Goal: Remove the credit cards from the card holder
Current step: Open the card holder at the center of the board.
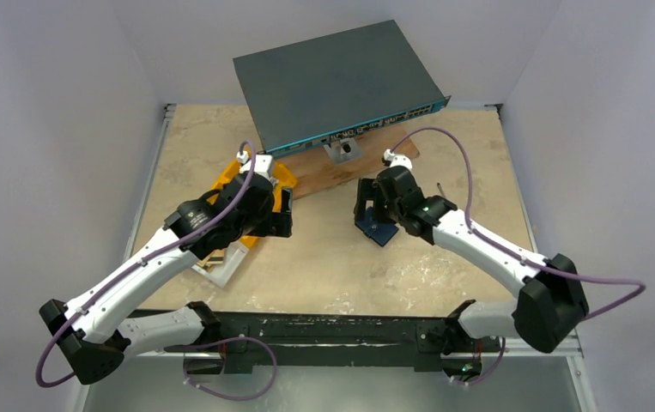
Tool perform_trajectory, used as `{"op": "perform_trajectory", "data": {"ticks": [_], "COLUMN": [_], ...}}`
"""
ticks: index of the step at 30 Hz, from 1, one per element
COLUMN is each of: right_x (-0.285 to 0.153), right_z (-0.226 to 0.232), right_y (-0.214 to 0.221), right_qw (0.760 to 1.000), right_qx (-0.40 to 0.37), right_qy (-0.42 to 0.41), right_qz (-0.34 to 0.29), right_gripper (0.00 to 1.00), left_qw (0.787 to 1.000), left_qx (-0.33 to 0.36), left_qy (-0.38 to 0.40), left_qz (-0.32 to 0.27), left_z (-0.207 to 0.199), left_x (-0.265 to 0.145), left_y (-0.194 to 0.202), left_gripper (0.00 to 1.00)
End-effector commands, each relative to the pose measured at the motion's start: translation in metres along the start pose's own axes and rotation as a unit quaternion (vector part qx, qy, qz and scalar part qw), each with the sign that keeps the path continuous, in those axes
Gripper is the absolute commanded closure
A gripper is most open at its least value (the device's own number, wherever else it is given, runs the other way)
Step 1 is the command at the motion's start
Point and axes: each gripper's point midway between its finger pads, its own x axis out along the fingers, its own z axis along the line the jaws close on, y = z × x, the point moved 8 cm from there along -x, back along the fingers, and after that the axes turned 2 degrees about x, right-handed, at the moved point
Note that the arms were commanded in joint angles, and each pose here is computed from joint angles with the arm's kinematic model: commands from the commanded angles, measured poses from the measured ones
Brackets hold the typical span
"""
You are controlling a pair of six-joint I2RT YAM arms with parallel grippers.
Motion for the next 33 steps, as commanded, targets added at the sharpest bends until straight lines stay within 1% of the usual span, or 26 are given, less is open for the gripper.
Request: {"op": "perform_trajectory", "data": {"ticks": [1, 10, 20, 23, 28, 33], "right_x": [0.019, 0.044, 0.066, 0.071, 0.072, 0.076], "right_z": [0.009, -0.001, -0.003, -0.008, -0.015, -0.018], "right_y": [0.005, 0.021, 0.032, 0.034, 0.035, 0.039], "right_qw": [1.000, 0.997, 0.996, 0.994, 0.993, 0.992], "right_qx": [-0.004, -0.007, -0.006, -0.006, -0.003, 0.002], "right_qy": [0.010, 0.075, 0.084, 0.099, 0.115, 0.121], "right_qz": [0.013, 0.032, 0.041, 0.040, 0.037, 0.036], "right_gripper": [0.09, 0.24, 0.52, 0.53, 0.50, 0.49], "left_qw": [1.000, 0.999, 0.999, 0.999, 0.999, 0.999], "left_qx": [-0.015, -0.018, -0.016, -0.015, -0.015, -0.013], "left_qy": [-0.018, -0.025, -0.025, -0.024, -0.023, -0.022], "left_qz": [0.011, 0.023, 0.034, 0.035, 0.038, 0.046], "left_z": [0.004, 0.009, 0.009, 0.009, 0.009, 0.007], "left_x": [0.003, 0.006, 0.007, 0.007, 0.008, 0.011], "left_y": [0.006, 0.011, 0.014, 0.014, 0.015, 0.016], "left_gripper": [0.00, 0.00, 0.00, 0.00, 0.00, 0.00]}}
